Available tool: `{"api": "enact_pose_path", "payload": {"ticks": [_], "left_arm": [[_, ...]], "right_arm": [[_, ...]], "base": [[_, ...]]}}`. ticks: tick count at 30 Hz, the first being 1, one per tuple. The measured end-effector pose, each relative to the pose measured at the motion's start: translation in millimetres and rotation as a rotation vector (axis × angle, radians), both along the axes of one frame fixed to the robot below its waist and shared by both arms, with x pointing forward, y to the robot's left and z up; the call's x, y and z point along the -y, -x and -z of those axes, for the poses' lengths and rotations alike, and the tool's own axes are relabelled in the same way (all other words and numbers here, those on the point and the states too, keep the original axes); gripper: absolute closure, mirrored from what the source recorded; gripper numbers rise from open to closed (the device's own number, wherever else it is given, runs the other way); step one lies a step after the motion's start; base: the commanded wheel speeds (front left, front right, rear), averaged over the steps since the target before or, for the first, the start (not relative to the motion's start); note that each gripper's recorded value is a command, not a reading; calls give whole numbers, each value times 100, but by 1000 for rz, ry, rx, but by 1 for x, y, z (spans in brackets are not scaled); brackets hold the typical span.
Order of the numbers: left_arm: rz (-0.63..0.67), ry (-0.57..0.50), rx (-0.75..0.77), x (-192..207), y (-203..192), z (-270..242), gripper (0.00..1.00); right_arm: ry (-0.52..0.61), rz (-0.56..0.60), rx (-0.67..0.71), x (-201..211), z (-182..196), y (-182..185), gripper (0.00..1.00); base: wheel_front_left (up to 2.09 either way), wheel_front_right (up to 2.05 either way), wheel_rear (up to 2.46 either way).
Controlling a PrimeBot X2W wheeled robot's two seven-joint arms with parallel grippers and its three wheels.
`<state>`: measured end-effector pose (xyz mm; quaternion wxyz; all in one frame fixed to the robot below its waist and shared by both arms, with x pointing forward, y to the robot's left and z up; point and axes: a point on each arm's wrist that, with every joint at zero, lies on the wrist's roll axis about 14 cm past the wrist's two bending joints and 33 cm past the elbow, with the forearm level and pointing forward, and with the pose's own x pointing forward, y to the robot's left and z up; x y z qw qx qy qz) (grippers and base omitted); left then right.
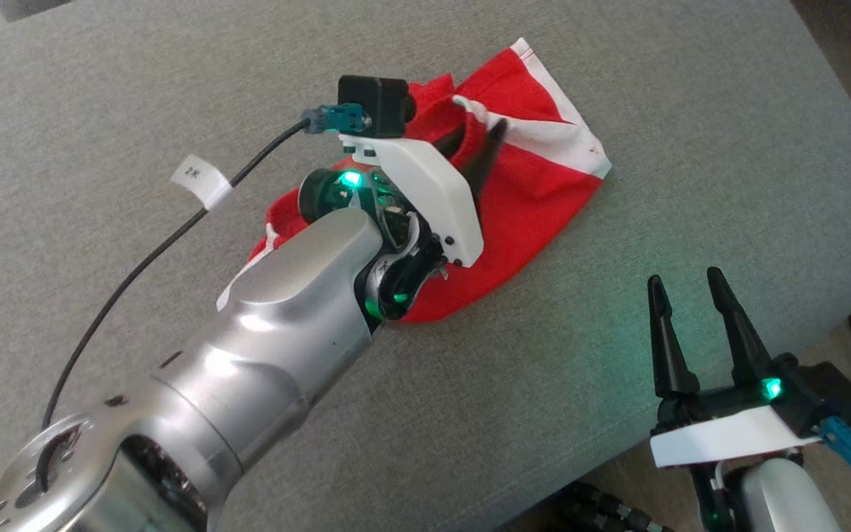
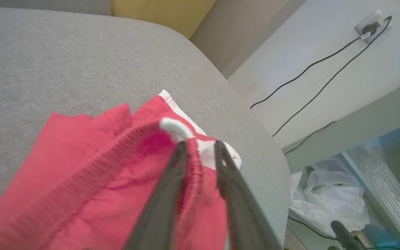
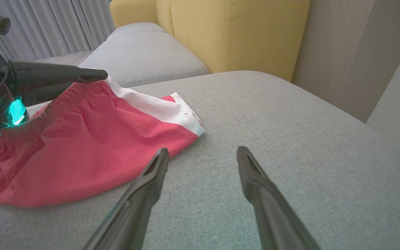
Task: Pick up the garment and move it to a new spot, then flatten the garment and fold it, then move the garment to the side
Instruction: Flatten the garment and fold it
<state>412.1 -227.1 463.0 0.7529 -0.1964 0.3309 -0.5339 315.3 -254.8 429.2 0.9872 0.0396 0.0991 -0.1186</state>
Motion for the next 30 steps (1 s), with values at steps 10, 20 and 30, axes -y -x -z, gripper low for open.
{"api": "enact_pose_path", "payload": {"ticks": [10, 20, 30], "left_arm": [[-10, 76, 84, 0, 2, -26, 100], [-105, 60, 87, -68, 28, -9, 100], [-323, -35, 22, -166, 67, 28, 100]], "right_arm": [[-10, -9, 36, -3, -8, -1, 0], [-29, -101, 64, -28, -11, -11, 0], [-41, -286, 115, -79, -19, -46, 0]], "base": [[0, 0, 0], [0, 0, 0], [0, 0, 0]]}}
